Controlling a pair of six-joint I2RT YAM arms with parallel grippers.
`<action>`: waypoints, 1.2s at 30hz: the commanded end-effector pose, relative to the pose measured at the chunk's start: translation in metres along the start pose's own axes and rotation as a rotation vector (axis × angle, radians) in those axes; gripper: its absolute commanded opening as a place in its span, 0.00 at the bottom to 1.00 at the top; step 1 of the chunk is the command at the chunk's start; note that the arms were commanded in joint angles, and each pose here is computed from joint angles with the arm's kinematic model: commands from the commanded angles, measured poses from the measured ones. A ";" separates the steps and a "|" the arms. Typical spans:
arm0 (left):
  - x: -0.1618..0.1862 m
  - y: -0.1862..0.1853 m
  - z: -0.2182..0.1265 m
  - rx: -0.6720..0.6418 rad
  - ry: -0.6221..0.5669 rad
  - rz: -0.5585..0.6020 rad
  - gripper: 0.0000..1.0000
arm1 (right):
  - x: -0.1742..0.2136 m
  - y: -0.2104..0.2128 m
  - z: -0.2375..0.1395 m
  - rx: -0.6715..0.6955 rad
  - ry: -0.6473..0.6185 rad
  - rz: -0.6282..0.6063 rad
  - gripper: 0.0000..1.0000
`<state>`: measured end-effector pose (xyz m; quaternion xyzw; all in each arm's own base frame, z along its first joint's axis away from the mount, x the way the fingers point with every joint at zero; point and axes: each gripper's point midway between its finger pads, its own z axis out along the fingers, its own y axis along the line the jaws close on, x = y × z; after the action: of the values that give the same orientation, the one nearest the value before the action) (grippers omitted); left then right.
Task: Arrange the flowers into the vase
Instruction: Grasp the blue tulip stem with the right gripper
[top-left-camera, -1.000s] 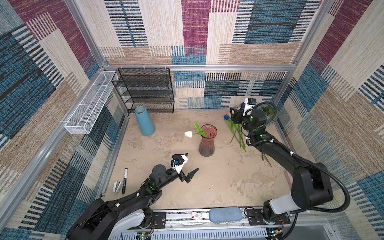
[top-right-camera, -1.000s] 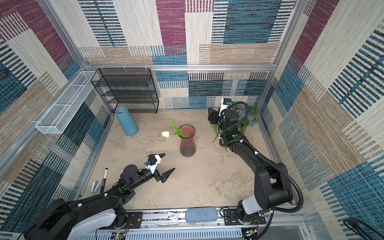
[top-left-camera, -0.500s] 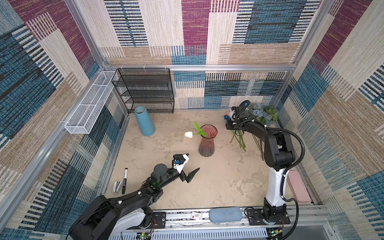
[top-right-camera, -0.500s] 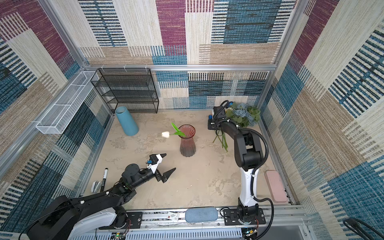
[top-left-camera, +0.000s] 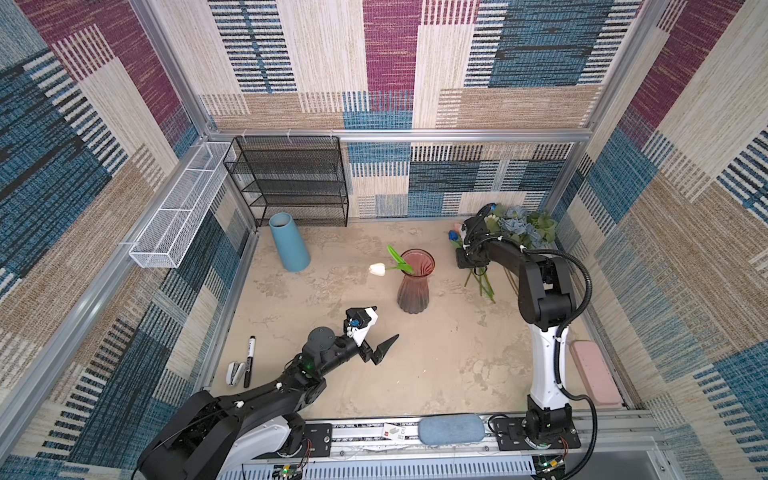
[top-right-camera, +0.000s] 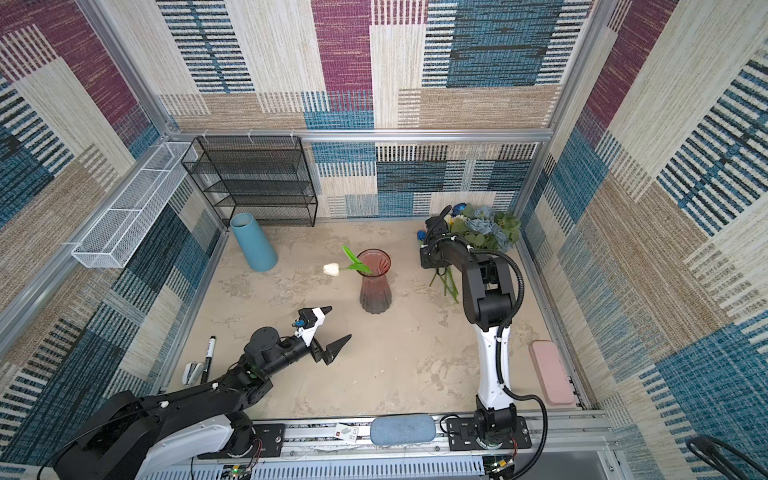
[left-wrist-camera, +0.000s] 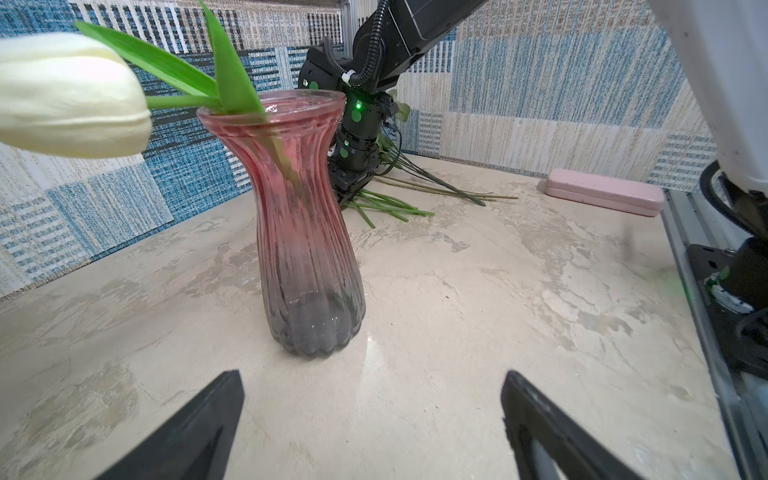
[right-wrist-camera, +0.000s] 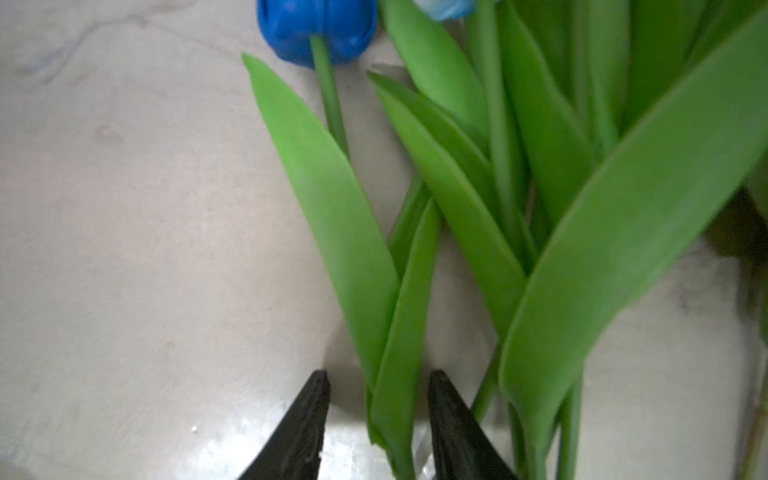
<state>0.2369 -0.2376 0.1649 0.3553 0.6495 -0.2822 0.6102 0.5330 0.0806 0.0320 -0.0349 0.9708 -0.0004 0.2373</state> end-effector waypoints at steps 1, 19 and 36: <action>-0.006 -0.001 0.001 0.008 -0.018 0.005 0.99 | 0.002 0.001 0.005 0.000 0.016 -0.025 0.36; -0.005 0.000 0.001 0.002 -0.011 0.006 0.99 | -0.023 0.041 -0.029 -0.241 -0.063 0.021 0.12; -0.006 -0.002 0.001 0.013 -0.009 -0.001 0.99 | -0.016 0.072 -0.023 -0.320 -0.024 0.079 0.41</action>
<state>0.2377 -0.2383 0.1631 0.3564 0.6551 -0.2813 0.6039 0.5284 0.1480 0.0541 -0.0378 0.9582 0.1618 0.2330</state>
